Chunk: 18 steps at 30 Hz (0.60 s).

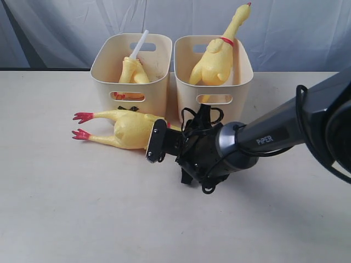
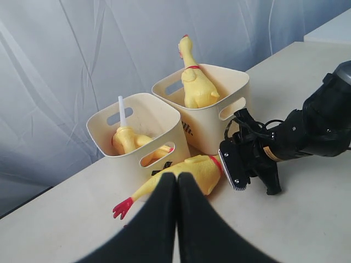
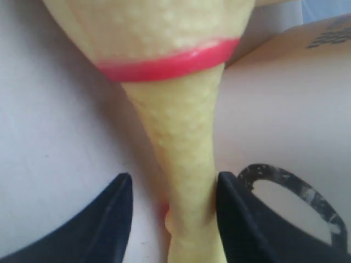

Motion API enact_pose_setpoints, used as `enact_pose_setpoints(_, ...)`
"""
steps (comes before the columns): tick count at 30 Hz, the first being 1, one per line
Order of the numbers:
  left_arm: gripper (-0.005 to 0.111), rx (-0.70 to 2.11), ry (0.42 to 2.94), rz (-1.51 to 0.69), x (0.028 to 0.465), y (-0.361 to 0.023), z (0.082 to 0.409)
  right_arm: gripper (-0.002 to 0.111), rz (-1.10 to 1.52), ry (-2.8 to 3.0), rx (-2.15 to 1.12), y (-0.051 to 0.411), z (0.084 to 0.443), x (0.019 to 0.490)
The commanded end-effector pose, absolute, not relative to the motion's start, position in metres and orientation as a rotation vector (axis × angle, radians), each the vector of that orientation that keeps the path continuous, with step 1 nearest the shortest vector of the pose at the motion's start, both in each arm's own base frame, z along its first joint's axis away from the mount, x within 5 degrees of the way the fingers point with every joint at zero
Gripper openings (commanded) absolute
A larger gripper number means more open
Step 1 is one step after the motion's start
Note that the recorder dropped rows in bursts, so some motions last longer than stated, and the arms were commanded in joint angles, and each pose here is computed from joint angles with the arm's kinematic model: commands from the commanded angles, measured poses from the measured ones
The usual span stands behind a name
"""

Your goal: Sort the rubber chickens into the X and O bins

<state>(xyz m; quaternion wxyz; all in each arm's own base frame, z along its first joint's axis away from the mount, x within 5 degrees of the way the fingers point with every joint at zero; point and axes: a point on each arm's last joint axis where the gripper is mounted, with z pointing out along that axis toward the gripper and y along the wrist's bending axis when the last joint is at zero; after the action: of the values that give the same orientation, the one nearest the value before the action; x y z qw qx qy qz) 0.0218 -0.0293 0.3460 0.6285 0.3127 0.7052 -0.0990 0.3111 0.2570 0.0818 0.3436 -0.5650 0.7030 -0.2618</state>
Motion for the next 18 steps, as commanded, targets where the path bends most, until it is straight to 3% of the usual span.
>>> enact_pose_setpoints(1,0.000,0.704,1.611,-0.224,0.021,-0.029,0.345,0.046,-0.724,1.836,-1.436,0.254,0.082,0.314)
enact_pose_setpoints(18,0.000,0.704,1.611,-0.224,0.021,-0.029,0.345,0.046,-0.705,1.812,-1.385,0.265,0.093,0.323)
